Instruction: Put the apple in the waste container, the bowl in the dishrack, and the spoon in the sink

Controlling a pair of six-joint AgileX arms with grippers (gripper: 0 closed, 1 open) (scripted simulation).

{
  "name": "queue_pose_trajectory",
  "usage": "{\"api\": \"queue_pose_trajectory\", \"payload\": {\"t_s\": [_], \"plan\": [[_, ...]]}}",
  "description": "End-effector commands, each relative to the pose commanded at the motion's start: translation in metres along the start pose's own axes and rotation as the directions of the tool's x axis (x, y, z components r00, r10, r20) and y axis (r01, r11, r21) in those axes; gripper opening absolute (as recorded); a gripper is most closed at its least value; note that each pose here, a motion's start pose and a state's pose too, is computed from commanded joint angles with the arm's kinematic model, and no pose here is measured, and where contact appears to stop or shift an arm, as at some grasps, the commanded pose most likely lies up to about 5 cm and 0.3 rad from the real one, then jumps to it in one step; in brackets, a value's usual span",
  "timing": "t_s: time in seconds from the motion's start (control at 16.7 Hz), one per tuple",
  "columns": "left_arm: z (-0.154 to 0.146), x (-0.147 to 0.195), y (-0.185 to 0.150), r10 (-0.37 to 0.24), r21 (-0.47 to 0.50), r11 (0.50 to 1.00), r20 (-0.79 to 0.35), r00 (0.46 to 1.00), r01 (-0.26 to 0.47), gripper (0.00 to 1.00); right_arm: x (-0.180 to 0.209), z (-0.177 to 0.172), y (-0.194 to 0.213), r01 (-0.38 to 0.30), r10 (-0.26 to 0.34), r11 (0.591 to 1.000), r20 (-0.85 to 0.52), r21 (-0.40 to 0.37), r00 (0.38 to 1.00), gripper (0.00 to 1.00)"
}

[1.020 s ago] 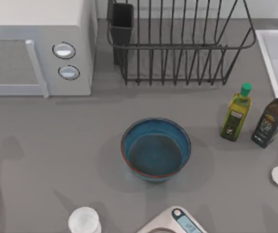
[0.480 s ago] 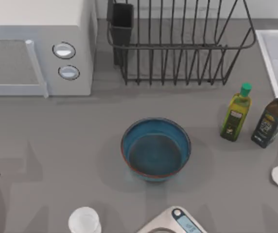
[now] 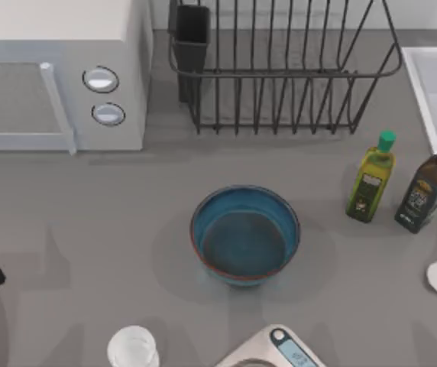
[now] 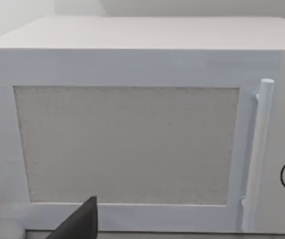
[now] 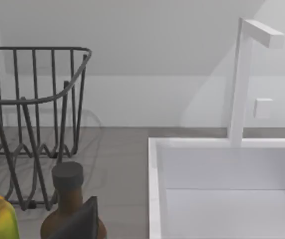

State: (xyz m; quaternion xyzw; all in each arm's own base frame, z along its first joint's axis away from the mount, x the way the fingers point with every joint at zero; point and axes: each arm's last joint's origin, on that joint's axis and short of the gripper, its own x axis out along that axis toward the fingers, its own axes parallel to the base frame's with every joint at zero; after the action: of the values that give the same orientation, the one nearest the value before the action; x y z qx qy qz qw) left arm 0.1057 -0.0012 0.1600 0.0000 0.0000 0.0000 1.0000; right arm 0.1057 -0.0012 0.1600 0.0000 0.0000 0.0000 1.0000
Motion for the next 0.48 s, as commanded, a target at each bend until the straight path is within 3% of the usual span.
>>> {"api": "queue_pose_trajectory", "payload": {"t_s": [0.24, 0.48], "plan": [[0.0, 0.0, 0.0, 0.0, 0.0, 1.0, 0.0, 1.0, 0.0, 1.0, 0.001, 0.018, 0.005, -0.038, 0.041, 0.998, -0.089, 0.042, 0.995, 1.0], [0.0, 0.0, 0.0, 0.0, 0.0, 1.0, 0.0, 1.0, 0.0, 1.0, 0.014, 0.065, 0.017, -0.093, 0.128, 0.987, -0.294, 0.13, 0.947, 1.0]]}}
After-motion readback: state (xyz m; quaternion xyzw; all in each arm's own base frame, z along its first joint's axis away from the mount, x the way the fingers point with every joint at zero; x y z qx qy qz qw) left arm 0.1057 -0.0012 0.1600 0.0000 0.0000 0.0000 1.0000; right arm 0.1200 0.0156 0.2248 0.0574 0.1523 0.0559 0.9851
